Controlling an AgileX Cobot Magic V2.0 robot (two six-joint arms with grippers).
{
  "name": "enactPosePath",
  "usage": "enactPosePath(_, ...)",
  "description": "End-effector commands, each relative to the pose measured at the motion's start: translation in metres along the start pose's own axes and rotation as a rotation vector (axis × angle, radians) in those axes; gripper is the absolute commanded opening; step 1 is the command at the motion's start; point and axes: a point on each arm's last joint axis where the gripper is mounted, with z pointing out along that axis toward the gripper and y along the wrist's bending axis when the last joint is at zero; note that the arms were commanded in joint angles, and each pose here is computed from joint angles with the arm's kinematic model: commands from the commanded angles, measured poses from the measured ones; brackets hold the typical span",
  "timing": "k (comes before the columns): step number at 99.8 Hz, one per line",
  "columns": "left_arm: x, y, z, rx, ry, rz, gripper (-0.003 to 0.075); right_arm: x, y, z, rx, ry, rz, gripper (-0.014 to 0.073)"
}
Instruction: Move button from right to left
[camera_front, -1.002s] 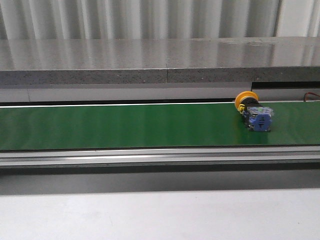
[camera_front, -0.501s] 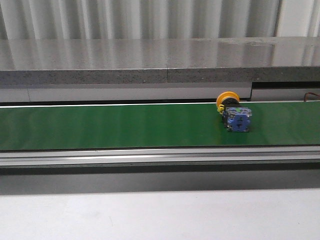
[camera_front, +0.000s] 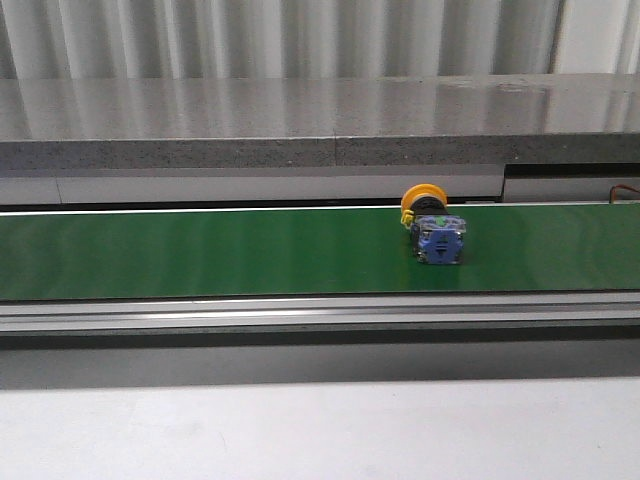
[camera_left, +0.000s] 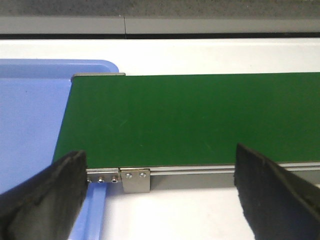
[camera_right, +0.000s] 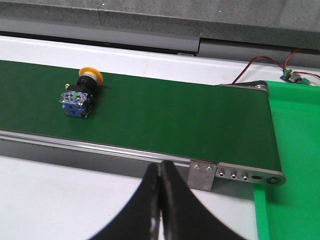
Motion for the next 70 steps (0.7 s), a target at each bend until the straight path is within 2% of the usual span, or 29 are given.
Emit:
enactPosePath(1,-0.027,-0.004,0.001,0.036,-0.017,-0.054,0.0586,-0.013,0.0,-0.003,0.005,-0.09,-0.002,-0.0067)
enactPosePath(16,-0.046,-0.01,0.017,0.094,0.099,-0.132,0.0586,-0.013,0.0,-0.003,0.005,-0.09,-0.002,-0.0067)
enactPosePath(55,-0.086,-0.012,0.064,0.094,0.298,-0.133,0.0586,-0.013,0.0,-0.003,0.005,-0.09,-0.002,-0.0067)
enactPosePath(70,-0.091,-0.025,0.085,0.132,0.37,-0.105,0.0586,-0.013,0.0,-0.003,0.005,-0.09,-0.002,-0.0067)
